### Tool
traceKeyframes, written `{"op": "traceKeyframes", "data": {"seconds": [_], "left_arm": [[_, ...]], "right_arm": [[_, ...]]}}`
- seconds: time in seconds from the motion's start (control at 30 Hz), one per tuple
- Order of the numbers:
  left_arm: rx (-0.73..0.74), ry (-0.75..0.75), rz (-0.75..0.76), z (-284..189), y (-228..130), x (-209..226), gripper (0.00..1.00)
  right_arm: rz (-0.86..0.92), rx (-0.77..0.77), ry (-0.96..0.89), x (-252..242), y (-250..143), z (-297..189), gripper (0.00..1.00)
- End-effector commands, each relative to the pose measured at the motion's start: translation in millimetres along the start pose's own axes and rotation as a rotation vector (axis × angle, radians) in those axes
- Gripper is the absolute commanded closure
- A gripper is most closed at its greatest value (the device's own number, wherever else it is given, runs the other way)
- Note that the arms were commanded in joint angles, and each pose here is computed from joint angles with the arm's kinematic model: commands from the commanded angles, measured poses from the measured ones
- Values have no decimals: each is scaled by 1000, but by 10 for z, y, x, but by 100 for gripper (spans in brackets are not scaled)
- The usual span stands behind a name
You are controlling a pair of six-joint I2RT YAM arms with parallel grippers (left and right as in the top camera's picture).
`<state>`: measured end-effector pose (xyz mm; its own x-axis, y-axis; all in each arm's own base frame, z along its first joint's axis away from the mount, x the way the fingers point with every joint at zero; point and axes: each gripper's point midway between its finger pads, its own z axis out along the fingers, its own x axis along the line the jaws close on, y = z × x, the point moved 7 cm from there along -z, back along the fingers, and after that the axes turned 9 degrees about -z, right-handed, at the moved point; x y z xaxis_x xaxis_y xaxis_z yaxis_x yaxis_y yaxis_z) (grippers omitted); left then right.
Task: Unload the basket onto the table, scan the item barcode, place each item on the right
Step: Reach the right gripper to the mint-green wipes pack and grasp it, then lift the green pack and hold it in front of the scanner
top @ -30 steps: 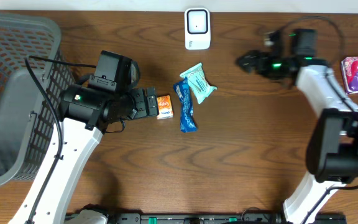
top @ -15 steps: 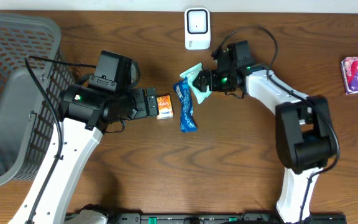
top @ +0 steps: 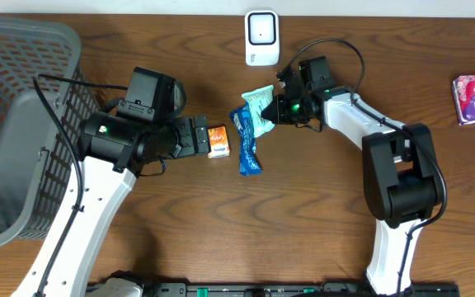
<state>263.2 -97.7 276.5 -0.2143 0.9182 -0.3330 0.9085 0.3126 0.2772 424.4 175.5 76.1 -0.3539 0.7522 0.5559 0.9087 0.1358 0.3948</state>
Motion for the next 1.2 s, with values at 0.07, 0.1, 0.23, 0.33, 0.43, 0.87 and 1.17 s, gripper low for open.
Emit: {"op": "traceKeyframes", "data": {"seconds": [0.07, 0.1, 0.23, 0.33, 0.43, 0.87, 1.17], "left_arm": [[-13, 9, -1, -20, 19, 12, 2], [-13, 9, -1, -20, 19, 12, 2], [-13, 9, -1, -20, 19, 12, 2], [-13, 9, -1, -20, 19, 12, 2], [-13, 9, -1, -20, 19, 12, 2], [-13, 9, -1, -20, 19, 12, 2], [-13, 9, -1, -20, 19, 12, 2]], "right_arm": [[259, 35, 385, 139, 104, -235, 99], [393, 76, 513, 195, 139, -340, 99], [709, 204, 667, 219, 192, -529, 99], [879, 289, 691, 238, 188, -567, 99], [1048, 405, 721, 292, 176, -606, 99], [1115, 520, 791, 373, 233, -702, 99], [1208, 542, 792, 273, 296, -798, 99]]}}
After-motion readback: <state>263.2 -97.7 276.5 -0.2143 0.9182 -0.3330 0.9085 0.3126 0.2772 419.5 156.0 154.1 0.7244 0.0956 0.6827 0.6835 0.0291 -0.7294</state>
